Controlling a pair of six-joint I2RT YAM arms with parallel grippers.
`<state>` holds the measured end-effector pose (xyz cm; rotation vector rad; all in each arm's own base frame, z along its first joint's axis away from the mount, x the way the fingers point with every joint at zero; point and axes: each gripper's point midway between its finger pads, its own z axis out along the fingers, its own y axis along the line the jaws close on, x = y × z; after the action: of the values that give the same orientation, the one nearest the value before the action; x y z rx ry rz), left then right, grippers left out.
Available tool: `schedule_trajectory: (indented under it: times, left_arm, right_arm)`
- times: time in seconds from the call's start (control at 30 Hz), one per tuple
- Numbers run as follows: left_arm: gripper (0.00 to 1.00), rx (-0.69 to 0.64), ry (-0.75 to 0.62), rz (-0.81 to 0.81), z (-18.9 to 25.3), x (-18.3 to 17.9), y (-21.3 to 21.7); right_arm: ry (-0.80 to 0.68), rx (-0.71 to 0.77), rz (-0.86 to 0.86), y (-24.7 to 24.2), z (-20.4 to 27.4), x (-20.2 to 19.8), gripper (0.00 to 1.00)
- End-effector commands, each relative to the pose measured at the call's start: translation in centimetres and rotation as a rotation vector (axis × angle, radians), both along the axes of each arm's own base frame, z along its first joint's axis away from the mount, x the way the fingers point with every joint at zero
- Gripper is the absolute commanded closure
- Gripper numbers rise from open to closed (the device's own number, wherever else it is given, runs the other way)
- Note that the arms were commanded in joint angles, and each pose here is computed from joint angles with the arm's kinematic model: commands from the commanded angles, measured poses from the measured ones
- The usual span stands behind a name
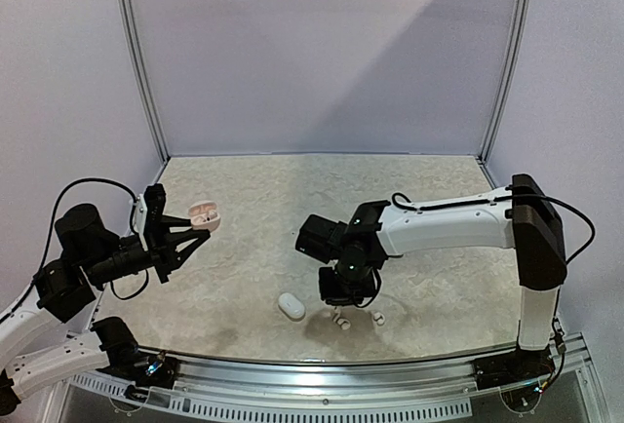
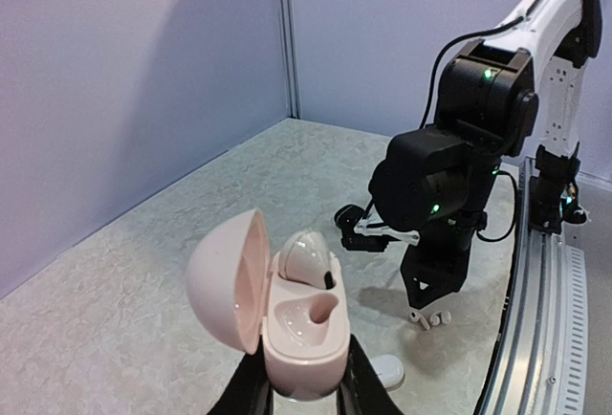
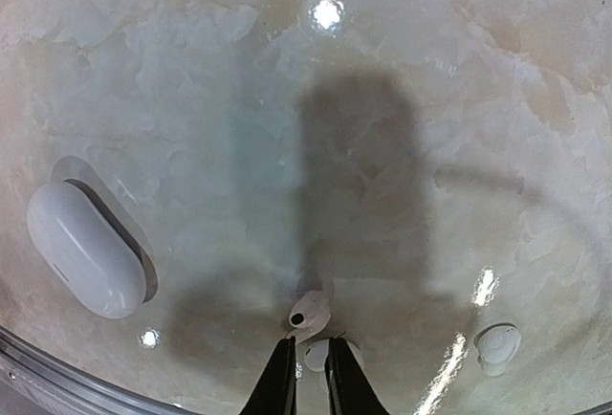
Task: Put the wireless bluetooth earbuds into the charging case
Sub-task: Pick up the left earbud from the corner of the board.
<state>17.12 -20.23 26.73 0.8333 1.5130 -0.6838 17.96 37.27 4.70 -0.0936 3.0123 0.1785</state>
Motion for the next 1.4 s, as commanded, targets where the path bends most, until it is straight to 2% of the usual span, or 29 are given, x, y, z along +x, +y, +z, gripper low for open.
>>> schedule_trajectory:
  times: [0.0,0.3,1.1,1.37]
  left_arm:
    - [1.00,0.003,0.011,0.005,-0.6,0.2,0.1]
    - [1.00,0.001,0.013,0.005,-0.7,0.2,0.1]
    - [1.00,0.006,0.003,0.005,-0.5,0.2,0.1]
    - [1.00,0.008,0.005,0.004,-0.6,0.2,0.1]
  right_arm:
    - [0.027,-0.018,0.001,-0.1,-1.4,-0.1,0.86]
    - [0.019,-0.020,-0.016,-0.6,-1.2,0.1,0.92]
    - [0.039,-0.015,0.002,0.0,-2.6,0.2,0.91]
    - [0.039,-0.026,0.011,0.0,-3.0,0.3,0.88]
